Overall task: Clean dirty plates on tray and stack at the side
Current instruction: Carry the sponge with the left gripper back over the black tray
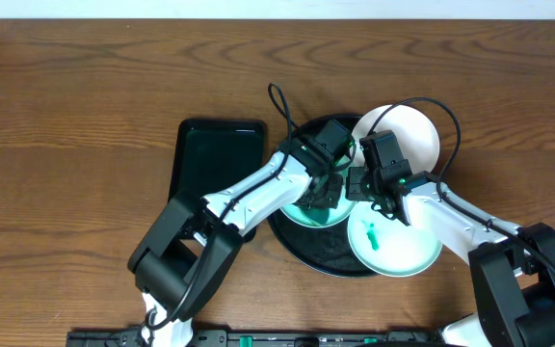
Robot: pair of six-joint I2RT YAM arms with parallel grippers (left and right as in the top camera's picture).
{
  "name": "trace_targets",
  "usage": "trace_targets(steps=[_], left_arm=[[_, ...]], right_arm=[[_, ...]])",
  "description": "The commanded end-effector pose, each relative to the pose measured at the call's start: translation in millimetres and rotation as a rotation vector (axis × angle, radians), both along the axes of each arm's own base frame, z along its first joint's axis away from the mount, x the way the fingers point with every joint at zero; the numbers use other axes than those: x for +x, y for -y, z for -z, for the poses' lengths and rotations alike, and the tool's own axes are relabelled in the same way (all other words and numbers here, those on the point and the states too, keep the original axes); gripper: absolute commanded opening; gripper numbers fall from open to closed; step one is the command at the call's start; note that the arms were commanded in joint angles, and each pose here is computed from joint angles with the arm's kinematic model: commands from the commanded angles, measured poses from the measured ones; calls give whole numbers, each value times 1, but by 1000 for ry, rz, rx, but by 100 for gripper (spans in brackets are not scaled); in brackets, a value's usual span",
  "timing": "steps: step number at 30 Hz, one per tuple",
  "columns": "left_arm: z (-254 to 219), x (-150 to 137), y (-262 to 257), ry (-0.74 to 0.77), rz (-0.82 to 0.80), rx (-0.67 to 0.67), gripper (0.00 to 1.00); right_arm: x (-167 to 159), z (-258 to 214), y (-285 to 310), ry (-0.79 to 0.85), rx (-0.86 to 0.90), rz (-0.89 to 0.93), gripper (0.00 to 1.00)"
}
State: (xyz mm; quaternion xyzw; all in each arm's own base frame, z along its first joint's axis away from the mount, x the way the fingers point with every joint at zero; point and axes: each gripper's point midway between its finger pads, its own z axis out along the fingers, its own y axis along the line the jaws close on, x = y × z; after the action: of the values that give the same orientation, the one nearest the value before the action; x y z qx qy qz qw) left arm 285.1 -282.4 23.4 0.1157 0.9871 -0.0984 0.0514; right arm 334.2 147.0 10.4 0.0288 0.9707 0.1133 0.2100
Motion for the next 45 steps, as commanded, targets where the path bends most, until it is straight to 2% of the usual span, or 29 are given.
trace_targets(steps=[1,7,20,29,37,45], left_arm=[[-6,8,-26,75,-16,134,7],[-6,17,-54,104,-54,237,8],[-7,55,-98,111,-209,226,8],[-9,64,-90,144,-214,188,8],[-24,54,-60,83,-184,10,8],[-99,59,-53,225,-191,-132,8]], right_arm=[[-4,-3,-12,-11,55,-28,1],[-4,-3,-12,-11,55,-28,1],[-4,-3,-12,-11,55,-27,1],[-4,-3,-12,-11,55,-27,1],[-4,-3,-12,-11,55,-27,1],[-4,-3,-12,-11,55,-27,1]])
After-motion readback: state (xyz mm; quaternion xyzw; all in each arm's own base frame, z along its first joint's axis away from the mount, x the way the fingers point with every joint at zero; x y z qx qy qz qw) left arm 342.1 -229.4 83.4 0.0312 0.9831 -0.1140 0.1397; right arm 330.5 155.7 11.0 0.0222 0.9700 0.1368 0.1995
